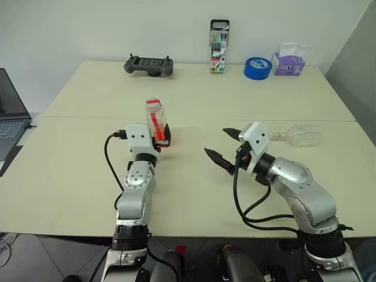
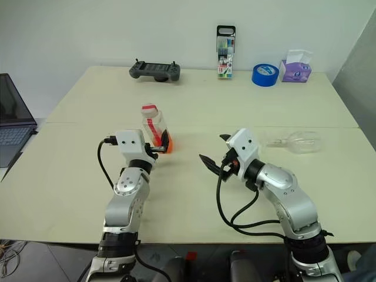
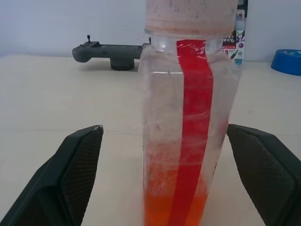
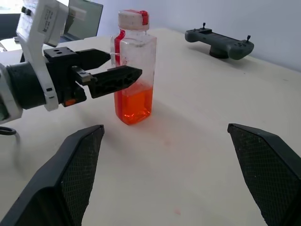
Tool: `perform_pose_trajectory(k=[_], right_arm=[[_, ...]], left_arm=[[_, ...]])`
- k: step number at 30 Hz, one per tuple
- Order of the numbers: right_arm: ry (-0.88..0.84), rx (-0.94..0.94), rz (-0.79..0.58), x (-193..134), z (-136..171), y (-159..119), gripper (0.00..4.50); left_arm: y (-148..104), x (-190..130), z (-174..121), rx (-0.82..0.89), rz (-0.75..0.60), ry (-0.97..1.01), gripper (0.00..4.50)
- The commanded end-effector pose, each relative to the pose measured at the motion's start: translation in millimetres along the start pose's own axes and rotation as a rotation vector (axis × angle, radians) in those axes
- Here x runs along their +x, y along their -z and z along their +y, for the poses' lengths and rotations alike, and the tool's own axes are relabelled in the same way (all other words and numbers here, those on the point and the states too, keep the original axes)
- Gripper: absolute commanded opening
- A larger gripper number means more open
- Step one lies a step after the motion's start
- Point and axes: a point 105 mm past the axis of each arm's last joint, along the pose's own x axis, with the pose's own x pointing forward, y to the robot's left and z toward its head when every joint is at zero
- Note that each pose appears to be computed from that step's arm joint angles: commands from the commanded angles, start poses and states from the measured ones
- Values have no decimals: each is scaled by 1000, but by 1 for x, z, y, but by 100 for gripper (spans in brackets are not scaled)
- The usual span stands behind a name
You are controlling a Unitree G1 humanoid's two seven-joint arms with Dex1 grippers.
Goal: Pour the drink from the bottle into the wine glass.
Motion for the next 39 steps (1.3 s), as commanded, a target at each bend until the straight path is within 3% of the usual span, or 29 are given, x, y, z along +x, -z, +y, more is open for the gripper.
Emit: perform_pose_trajectory(k=[1, 13, 16, 22, 28, 34, 39], right_arm=[[-27, -26, -48, 1, 3, -14, 450], [-51, -42, -11, 4, 10, -5, 450], [-50, -42, -3, 3, 10, -3, 450], [-48, -46, 0, 3, 9, -3, 450], [-63, -78, -30, 6, 10, -22, 450], [94, -65, -62, 14, -20, -67, 450], [104, 0, -1, 12, -21, -74, 450]], left_arm=[[-18, 13, -1, 9, -78, 1, 447], [-26, 40, -17, 7, -109, 30, 447], [-27, 40, -18, 8, -118, 26, 383], [-25, 37, -9, 35, -118, -11, 195], [-31, 37, -5, 37, -134, -2, 179], [-43, 26, -52, -1, -150, 458, 179], [-39, -5, -89, 33, -132, 804, 179]])
